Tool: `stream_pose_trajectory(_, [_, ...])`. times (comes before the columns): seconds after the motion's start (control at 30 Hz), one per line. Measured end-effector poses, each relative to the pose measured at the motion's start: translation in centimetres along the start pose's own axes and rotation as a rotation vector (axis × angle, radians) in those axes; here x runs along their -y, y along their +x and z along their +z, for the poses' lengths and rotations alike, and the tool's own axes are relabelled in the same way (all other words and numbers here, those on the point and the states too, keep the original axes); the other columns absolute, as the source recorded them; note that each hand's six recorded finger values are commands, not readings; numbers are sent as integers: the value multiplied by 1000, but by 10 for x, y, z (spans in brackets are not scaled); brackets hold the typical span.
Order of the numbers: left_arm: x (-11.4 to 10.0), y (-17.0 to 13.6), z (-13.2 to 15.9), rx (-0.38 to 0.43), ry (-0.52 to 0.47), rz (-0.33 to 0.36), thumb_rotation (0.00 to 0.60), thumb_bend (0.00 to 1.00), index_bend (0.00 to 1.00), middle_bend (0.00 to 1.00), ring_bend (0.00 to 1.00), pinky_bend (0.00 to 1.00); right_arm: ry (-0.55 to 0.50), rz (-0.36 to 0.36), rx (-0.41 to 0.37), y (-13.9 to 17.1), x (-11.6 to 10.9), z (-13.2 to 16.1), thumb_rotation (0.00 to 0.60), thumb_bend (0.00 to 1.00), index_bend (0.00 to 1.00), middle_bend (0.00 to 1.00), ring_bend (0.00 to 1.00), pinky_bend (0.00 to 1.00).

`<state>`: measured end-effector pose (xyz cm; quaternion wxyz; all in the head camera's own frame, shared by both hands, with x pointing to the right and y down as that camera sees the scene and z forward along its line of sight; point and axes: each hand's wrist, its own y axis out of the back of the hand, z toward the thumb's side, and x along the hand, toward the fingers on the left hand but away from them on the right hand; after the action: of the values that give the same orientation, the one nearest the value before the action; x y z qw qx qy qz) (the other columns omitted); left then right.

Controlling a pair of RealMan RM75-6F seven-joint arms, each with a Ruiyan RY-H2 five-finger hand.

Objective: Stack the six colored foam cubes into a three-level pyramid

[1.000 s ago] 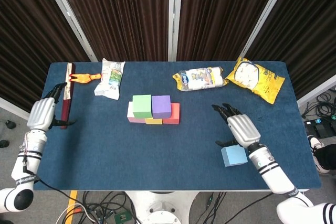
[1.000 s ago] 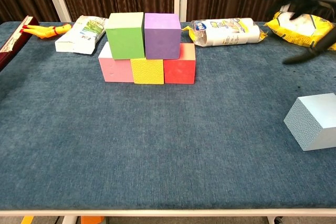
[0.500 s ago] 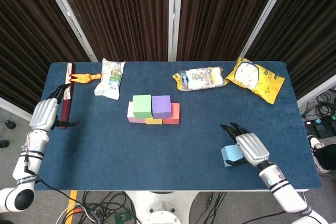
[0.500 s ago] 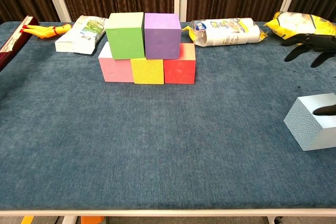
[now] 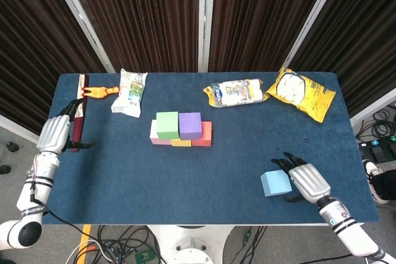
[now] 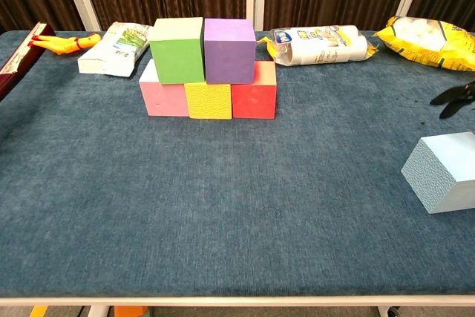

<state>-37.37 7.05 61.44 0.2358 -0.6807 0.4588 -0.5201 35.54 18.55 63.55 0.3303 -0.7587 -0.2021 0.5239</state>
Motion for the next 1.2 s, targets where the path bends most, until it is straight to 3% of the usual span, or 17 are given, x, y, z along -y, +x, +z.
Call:
stream_pose_trajectory(0.13, [0,1,0,-2,0,1,600,9,76,78,121,309,30,28,-28,-5,7,2,600,58,207,290,79,197])
stream_pose_trajectory(0.17, [0,1,0,-3,-1,1,600,9,76,78,121,309,32,27,-35,-6,7,4,600,93,266,346,120,202])
stream_pose_trajectory(0.27, [0,1,0,-4,-5,3,600,9,75,78,121,309,26,-1,-61,-9,2,8,600,137,394,453,203,217])
stream_pose_trajectory(0.37, [0,1,0,-5,-5,3,600,9,76,78,121,309,4,-54,-90,-13,-12,14,600,142,429,486,233,218])
stream_pose_trajectory(0.73, [8,2,4,11,-5,-13,600,9,76,78,122,309,-50,-262,-280,-60,-128,67,600,131,443,488,228,199])
stream_pose_trajectory(0.93, [11,3,9,27,7,-17,600,9,76,78,121,309,-92,-274,-329,-100,-177,102,600,130,443,484,226,199])
stream_pose_trajectory(1.2, [16,3,13,45,23,-35,600,10,76,78,122,308,-137,-218,-354,-163,-201,147,600,130,444,461,225,190])
